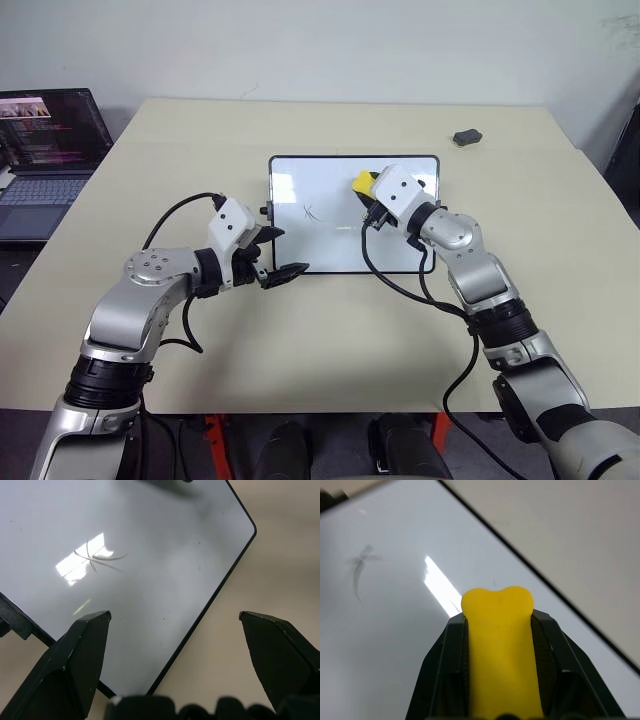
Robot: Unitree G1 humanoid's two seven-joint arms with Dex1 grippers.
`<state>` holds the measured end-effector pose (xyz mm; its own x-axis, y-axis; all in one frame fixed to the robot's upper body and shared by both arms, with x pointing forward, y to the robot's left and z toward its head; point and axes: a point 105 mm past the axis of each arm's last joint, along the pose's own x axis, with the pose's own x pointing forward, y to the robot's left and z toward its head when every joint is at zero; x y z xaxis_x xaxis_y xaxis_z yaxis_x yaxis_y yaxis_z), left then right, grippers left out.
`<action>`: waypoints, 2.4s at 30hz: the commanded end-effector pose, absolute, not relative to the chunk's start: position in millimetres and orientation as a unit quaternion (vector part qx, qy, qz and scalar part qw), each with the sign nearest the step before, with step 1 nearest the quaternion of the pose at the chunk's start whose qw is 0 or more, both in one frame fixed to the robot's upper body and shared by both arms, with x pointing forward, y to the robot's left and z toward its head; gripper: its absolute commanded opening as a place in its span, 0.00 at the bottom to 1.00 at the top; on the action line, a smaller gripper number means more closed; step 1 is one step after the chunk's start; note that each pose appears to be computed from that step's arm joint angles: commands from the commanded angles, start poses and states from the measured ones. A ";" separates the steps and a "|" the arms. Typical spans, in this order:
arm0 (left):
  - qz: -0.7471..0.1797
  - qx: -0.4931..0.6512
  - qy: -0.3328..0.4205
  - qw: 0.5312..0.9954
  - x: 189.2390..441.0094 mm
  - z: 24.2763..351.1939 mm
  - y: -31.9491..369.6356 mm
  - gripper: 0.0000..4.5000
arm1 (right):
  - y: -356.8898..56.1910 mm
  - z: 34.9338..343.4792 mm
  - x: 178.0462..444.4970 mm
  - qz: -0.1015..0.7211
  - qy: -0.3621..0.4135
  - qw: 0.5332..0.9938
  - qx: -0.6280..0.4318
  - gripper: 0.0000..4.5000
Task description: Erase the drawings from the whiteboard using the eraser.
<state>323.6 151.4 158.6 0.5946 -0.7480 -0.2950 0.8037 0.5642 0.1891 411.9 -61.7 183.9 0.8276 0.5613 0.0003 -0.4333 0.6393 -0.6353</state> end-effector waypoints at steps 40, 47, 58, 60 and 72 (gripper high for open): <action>-0.351 0.151 0.063 0.922 328.7 172.4 170.9 1.00 | -46.0 217.8 346.5 0.367 -0.224 0.856 -0.288 0.28; -0.335 0.150 0.063 0.928 332.9 172.9 173.8 1.00 | -11.5 230.1 358.4 0.392 -0.250 0.835 -0.294 0.28; -0.327 0.148 0.083 0.930 342.4 174.2 175.6 1.00 | 18.3 226.8 377.0 0.409 -0.248 0.822 -0.309 0.28; -0.324 0.147 0.093 0.930 343.7 172.9 178.9 1.00 | 21.7 229.1 380.0 0.406 -0.249 0.822 -0.311 0.28; -0.342 0.142 0.119 0.921 341.8 162.6 177.9 1.00 | 40.2 199.3 423.3 0.383 -0.144 0.836 -0.365 0.28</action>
<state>344.1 181.1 155.1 0.7460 -0.5789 -0.3292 0.6477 0.7456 0.1566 422.7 35.8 196.3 0.6669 0.7445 -0.0313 -0.5410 0.4549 -0.7074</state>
